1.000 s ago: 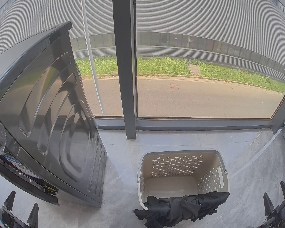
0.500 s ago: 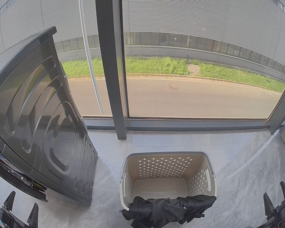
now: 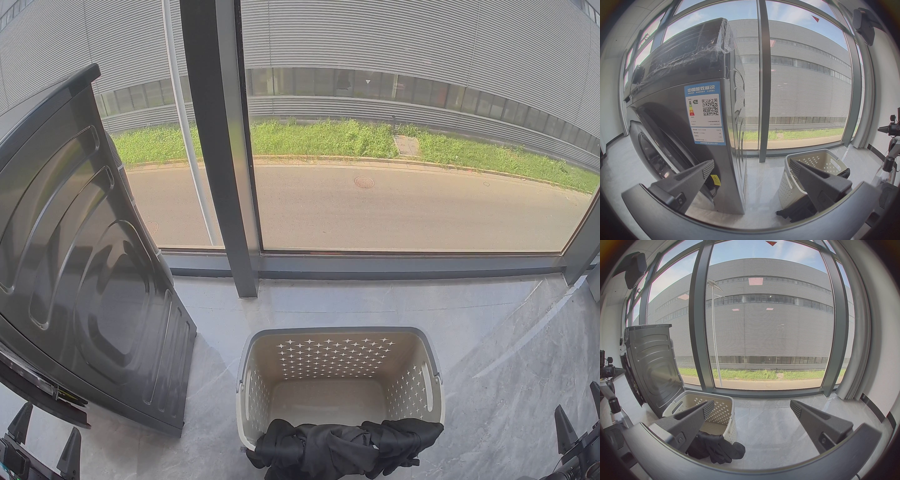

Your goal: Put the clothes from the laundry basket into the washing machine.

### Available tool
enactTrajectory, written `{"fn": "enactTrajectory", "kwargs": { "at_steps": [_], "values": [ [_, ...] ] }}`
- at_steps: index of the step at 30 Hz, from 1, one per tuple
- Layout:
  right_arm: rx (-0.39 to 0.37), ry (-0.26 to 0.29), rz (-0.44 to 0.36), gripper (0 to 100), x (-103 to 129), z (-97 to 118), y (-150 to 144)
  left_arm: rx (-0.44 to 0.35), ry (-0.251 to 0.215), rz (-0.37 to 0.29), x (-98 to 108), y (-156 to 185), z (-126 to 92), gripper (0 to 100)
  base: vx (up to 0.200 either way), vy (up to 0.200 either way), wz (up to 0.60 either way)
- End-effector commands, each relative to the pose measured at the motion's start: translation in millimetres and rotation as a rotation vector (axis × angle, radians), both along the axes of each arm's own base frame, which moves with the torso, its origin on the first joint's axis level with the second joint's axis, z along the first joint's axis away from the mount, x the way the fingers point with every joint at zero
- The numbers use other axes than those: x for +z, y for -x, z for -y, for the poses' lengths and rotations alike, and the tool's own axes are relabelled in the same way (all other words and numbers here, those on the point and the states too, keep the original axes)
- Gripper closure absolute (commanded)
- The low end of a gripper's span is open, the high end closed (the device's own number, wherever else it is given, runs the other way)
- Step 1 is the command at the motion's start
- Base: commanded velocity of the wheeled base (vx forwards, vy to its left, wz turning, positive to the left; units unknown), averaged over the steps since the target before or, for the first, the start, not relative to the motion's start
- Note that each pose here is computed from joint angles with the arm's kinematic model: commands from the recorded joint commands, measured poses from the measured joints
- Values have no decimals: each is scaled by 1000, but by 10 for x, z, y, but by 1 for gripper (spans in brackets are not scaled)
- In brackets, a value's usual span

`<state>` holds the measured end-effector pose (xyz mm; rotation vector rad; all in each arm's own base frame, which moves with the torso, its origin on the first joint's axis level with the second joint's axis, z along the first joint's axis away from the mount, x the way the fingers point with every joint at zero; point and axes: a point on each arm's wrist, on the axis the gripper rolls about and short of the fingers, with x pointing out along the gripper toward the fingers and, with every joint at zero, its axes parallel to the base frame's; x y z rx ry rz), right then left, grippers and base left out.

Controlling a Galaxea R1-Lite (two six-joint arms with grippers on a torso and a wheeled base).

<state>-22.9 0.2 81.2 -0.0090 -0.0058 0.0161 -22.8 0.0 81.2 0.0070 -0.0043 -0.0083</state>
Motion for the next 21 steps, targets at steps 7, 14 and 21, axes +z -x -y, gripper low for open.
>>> {"fn": "enactTrajectory", "kwargs": {
  "at_steps": [7, 14, 21],
  "values": [
    [1, 0, -1, 0, -52, 0, -1, 2, 2, 0, -53, 0, 0, 0, 57, 0, 0],
    [1, 0, -1, 0, -52, 0, -1, 2, 2, 0, -53, 0, 0, 0, 0, -86, 0],
    [1, 0, -1, 0, -52, 0, -1, 2, 2, 0, -53, 0, 0, 0, 0, -86, 0]
  ]
}}
